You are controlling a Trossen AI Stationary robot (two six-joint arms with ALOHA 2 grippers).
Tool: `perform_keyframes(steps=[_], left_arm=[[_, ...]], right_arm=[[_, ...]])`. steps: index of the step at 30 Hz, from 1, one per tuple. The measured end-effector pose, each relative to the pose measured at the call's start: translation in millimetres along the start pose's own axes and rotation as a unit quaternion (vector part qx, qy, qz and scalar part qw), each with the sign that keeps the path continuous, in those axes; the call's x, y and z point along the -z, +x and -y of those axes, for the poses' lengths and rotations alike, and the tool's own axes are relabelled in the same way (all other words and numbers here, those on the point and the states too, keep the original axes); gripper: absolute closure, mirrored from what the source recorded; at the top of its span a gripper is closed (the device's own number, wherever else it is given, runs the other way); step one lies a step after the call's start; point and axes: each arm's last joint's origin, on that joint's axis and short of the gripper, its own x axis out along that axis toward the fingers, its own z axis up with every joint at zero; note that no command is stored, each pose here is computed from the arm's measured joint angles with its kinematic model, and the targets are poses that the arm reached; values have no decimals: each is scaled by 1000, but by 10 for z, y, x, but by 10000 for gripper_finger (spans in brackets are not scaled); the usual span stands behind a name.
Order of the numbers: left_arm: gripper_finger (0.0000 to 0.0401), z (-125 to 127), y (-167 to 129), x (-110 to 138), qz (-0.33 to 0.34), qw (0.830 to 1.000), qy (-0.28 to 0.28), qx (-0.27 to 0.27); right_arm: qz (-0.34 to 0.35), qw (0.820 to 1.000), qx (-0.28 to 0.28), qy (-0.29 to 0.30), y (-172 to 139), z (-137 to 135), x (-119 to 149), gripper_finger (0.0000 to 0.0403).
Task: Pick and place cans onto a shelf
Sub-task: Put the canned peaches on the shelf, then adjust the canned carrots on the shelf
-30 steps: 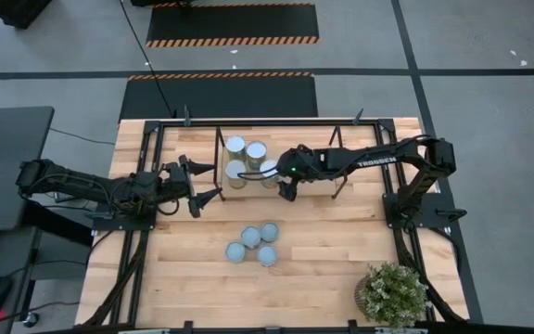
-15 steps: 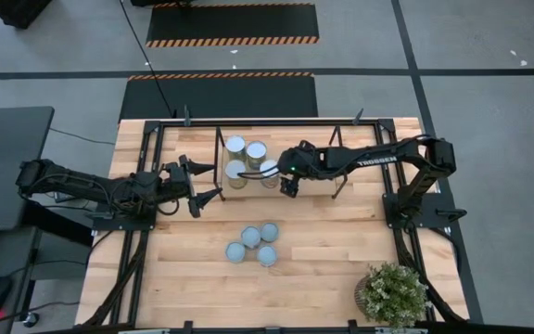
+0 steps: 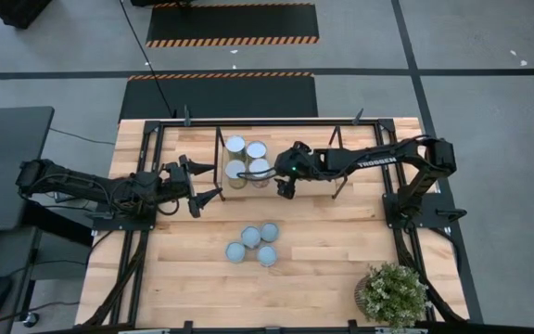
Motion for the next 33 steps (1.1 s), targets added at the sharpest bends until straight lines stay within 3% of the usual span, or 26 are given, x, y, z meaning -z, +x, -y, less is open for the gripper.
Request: perform_keyframes(steps=[12, 25, 33], left_arm=[[31, -1, 0, 0, 0, 1000, 0, 0], [31, -1, 0, 4, -2, 1000, -1, 0], [31, -4, 0, 4, -1, 1000, 1, -7]], right_arm=[[70, 998, -2, 6, 23, 107, -148, 55], [52, 998, -18, 3, -47, 136, -141, 54], [55, 998, -16, -29, -253, 197, -418, 54]])
